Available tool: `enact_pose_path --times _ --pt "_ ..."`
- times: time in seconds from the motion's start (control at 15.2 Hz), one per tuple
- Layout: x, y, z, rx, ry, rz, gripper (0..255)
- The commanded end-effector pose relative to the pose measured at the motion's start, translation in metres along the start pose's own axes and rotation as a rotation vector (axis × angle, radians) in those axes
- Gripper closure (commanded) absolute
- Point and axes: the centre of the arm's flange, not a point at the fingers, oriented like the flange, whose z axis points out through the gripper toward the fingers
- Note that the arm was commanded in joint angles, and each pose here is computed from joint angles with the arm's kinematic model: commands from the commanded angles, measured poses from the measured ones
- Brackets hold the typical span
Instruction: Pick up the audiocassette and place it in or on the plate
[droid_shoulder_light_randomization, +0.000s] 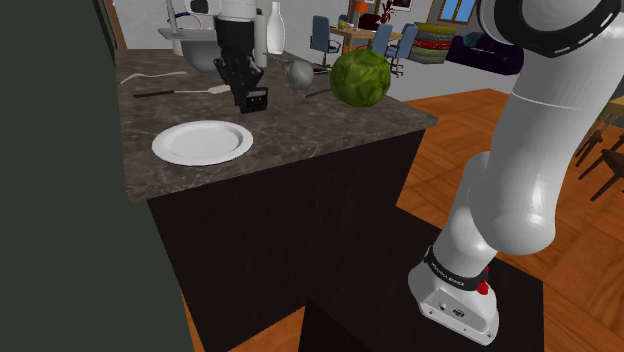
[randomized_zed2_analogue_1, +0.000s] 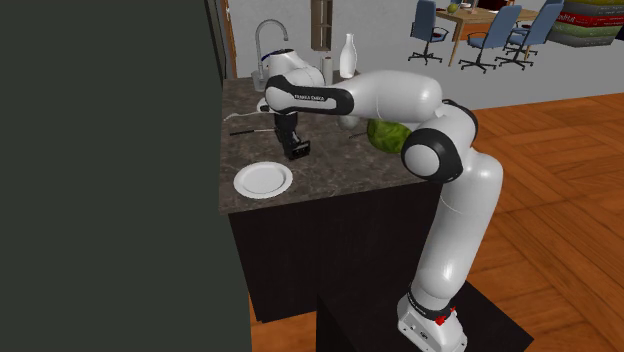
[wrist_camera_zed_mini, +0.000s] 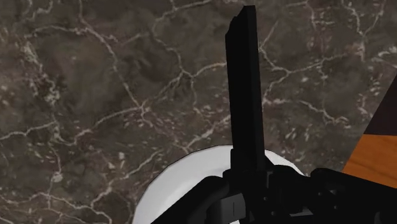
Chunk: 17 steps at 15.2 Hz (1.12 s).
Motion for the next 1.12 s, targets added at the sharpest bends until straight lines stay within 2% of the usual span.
enact_pose_path --times 0.0,0.53,1.06 --pt "0.001 0.001 -0.011 0.000 0.000 0.000 255" --pt "0.001 0.001 -0.051 0.000 0.000 0.000 255" --pt "0.106 0.000 -0.061 0.000 0.000 0.000 255"
